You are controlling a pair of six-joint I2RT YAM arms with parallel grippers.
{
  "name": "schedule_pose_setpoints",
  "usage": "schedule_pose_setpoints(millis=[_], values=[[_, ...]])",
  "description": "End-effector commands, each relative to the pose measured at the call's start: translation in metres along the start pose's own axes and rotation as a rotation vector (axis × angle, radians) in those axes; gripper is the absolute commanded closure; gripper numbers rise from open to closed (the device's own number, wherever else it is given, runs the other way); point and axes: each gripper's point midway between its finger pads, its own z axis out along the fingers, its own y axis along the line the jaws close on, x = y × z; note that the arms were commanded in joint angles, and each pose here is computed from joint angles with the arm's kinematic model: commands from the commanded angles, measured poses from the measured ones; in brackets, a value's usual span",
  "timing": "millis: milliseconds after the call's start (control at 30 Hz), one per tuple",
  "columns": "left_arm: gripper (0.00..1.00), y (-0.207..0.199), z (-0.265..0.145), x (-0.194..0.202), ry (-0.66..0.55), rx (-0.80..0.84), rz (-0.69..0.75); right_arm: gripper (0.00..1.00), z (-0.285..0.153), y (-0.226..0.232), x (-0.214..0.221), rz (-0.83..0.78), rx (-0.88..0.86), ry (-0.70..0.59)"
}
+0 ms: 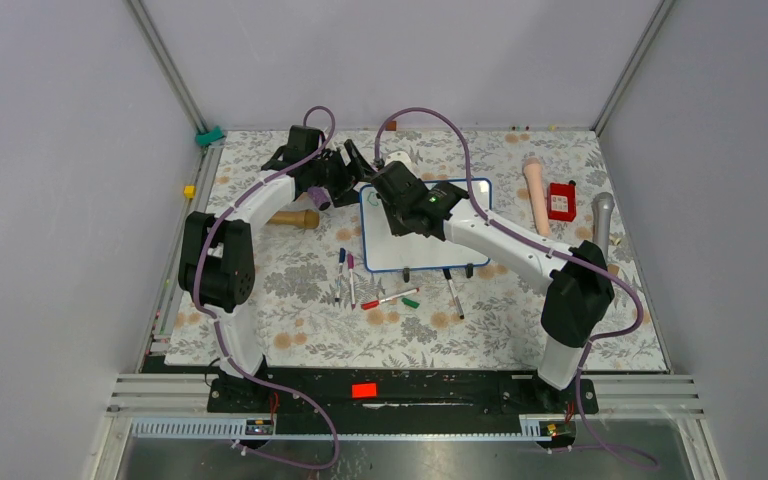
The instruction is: Write a sentence on the whiteboard
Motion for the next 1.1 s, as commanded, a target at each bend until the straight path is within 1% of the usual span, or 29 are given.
schedule_pose_setpoints(millis=[0, 67, 167, 533, 1067], values=[[0.23, -0.016, -0.007, 0.006, 0.018, 0.051, 0.034, 1.00, -0.020, -0.005, -0.026, 0.017, 0.004, -0.093], [0.23, -0.017, -0.007, 0.007, 0.018, 0.052, 0.035, 1.00, -0.028, -0.003, -0.035, 0.026, -0.031, -0.143], [0.23, -0.017, -0.008, 0.006, 0.016, 0.053, 0.036, 1.00, -0.031, -0.002, -0.039, 0.028, -0.047, -0.168], [0.23, -0.017, -0.009, 0.007, 0.017, 0.054, 0.038, 1.00, -0.022, 0.007, -0.043, 0.001, -0.059, -0.141], [0.23, -0.018, -0.010, 0.007, 0.017, 0.059, 0.041, 1.00, -0.008, 0.004, -0.030, -0.014, -0.028, -0.094]])
